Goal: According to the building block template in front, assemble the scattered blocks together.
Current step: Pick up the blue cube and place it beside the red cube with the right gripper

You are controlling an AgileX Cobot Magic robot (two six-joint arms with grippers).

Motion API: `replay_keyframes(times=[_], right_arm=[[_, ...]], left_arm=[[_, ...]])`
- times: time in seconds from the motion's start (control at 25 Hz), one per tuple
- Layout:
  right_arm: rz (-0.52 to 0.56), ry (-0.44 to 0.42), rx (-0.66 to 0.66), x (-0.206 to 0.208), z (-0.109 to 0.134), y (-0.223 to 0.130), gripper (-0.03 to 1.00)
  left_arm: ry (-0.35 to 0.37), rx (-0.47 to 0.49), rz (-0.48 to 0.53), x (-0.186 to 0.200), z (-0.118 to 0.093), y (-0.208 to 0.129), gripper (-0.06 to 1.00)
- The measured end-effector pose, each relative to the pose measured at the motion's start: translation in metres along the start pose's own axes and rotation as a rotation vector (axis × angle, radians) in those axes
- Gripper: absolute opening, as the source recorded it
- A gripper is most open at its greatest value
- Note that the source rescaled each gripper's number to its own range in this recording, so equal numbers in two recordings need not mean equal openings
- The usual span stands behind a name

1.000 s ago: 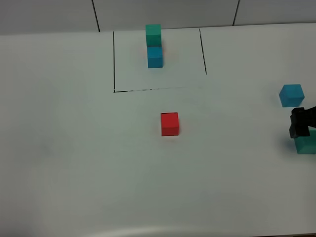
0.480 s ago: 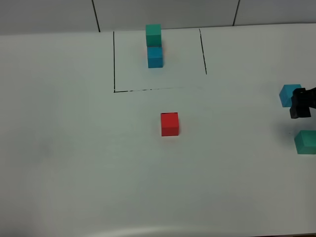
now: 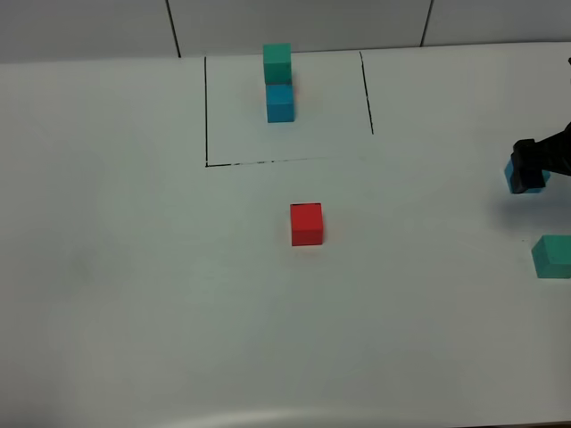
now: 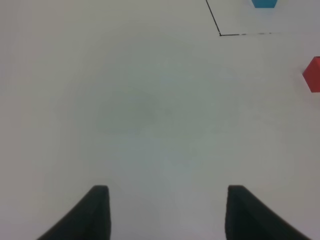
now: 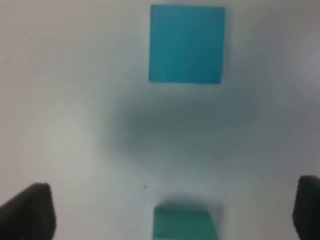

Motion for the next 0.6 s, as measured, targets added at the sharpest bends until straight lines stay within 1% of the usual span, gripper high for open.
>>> replay_keyframes(times=[0.24,0.6], right_arm=[[0.011,0.001,0.008,-0.016,-0.001,0.014,0.92],[0.002,0.002,0.019,-0.023,-0.001,0.026,0.92]], left_arm=[[0.0,0.0,0.0,0.0,0.0,0.0,0.16],[0.0,0.001,0.0,0.0,0.0,0.0,0.16]])
Point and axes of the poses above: a point on each arm's last joint axis where the gripper is mounted, x pointing back along that axis away from the gripper, z along the wrist's bending axis when the last joint is at zero, y = z × x, the point moved 1 cm from there along -x, pointing out along that axis toward the gripper, and after that the axes turned 2 degrees about -x, right-handed, at the moved point
